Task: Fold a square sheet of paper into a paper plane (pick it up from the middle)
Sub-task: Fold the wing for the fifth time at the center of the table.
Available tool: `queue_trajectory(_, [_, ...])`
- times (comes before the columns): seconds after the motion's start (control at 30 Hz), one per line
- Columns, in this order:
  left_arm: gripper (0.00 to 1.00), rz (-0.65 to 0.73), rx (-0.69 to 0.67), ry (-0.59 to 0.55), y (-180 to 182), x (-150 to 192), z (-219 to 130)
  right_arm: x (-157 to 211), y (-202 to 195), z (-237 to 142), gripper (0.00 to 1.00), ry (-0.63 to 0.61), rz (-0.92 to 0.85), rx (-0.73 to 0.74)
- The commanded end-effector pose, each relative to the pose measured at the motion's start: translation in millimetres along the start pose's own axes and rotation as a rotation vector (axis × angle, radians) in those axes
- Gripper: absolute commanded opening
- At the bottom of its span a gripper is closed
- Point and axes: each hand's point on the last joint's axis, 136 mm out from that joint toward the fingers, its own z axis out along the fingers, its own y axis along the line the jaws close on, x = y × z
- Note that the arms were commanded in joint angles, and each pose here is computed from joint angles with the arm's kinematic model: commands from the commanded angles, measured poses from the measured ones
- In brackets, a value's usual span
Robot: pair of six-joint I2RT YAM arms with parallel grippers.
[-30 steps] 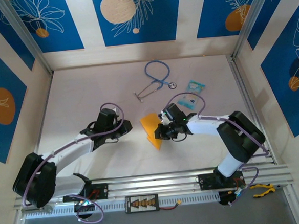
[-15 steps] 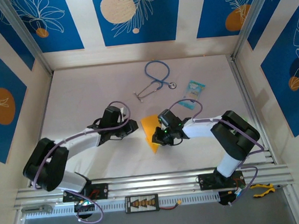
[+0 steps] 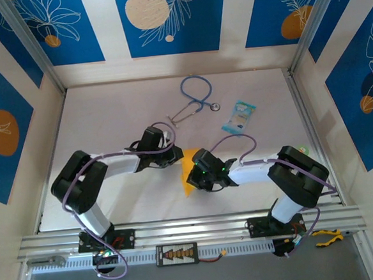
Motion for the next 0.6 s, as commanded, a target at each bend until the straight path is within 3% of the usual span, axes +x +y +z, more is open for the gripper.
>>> queue_trajectory(0.0, [0.1, 0.005, 0.065, 0.025, -17, -1, 10, 2, -31, 2, 0.09, -0.028, 0.072, 0.092])
queue_trajectory(0.13, [0.07, -0.016, 0.032, 0.05, -4, 3, 20, 2, -20, -1, 0.1, -0.029, 0.062, 0.049])
queue_trajectory(0.43, [0.03, -0.052, -0.017, 0.079, 25, 18, 28, -29, -11, -43, 0.33, -0.183, -0.05, 0.082])
queue_trajectory(0.57, [0.02, -0.049, -0.004, 0.091, 27, 21, 31, -47, -14, -56, 0.34, -0.131, -0.021, 0.028])
